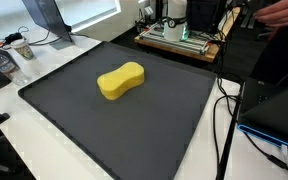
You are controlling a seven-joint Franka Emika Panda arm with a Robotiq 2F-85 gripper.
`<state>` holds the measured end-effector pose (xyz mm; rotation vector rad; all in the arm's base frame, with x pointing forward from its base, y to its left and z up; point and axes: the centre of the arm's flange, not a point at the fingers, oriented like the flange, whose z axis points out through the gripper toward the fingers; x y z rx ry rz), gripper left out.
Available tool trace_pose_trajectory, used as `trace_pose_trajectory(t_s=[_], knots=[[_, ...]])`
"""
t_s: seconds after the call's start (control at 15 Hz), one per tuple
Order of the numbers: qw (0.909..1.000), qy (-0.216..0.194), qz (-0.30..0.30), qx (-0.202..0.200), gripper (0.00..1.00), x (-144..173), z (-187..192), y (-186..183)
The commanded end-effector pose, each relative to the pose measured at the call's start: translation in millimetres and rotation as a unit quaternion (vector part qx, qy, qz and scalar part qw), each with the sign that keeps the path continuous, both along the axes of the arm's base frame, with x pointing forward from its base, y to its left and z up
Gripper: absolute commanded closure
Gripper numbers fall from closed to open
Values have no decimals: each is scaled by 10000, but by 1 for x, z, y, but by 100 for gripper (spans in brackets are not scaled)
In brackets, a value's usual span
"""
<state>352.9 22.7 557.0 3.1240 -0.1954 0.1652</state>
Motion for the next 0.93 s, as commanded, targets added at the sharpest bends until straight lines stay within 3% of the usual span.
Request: trace_pose_trajectory(t_s=[0.0, 0.2, 0.67, 0.8, 0.87], knots=[[9983, -47, 547, 183, 0, -27, 15, 39], [9939, -84, 1043, 336, 0, -43, 20, 62], [9834, 59, 1681, 676, 0, -52, 24, 40], [9809, 104, 1781, 779, 27, -51, 22, 26], [9804, 130, 1796, 796, 34, -49, 20, 20]])
